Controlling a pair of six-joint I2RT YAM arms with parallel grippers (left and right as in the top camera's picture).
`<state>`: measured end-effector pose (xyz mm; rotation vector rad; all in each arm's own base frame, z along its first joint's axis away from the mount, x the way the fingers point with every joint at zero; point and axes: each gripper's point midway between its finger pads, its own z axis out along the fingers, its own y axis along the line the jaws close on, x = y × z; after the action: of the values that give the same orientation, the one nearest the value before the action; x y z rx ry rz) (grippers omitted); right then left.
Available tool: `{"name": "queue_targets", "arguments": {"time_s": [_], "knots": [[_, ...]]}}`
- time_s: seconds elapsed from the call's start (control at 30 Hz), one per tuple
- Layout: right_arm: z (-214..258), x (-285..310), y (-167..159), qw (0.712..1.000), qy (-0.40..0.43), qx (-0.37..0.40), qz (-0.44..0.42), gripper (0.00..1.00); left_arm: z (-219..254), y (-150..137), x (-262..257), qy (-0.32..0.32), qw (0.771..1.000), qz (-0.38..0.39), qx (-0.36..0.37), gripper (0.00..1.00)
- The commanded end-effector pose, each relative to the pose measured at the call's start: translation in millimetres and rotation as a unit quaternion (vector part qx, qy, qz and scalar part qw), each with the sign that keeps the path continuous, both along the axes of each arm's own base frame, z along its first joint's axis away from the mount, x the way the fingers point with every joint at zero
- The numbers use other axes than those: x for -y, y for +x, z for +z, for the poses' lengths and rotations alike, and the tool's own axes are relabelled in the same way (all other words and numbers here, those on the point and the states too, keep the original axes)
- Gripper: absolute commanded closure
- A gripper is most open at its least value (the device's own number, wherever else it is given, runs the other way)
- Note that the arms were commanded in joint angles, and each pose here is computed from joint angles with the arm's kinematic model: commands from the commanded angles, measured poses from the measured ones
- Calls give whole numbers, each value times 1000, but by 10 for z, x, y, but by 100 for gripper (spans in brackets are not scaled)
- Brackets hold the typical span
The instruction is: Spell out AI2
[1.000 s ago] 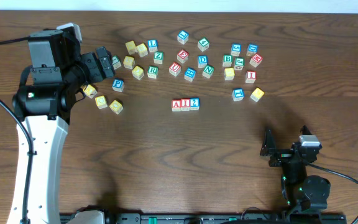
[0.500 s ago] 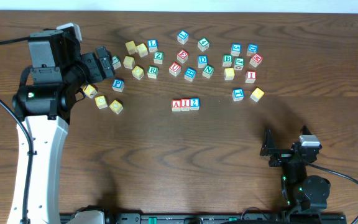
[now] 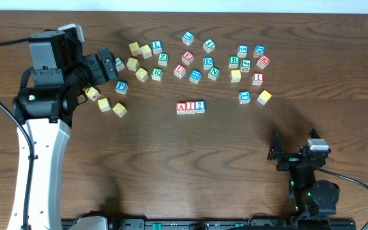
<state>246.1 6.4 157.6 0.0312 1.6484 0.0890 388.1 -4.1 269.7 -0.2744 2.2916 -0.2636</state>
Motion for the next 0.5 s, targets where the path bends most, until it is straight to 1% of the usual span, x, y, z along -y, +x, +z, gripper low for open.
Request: {"name": "queue_targets", "arguments": {"time_s": [0.0,0.1,0.17,0.27,0.3,0.47], "knots": [[-4,-14,0,1000,-6,3,2,1,114,-166,-18,6,1000,2,19,2],[-5,-14,0,1000,-6,3,2,1,198,-342,-51,16,999,11,40,2],[-5,-13,0,1000,-6,3,1,1,218,-492,-134,33,998,32,53,2],[-5,-13,0,1000,-6,3,1,1,233,-712,-303,49,991,88,86,2],[-5,-13,0,1000,-6,3,1,1,224,-811,-373,54,986,111,108,3],[-5,-13,0,1000,-6,3,1,1,172,-1011,-447,59,967,137,206,2]]}}
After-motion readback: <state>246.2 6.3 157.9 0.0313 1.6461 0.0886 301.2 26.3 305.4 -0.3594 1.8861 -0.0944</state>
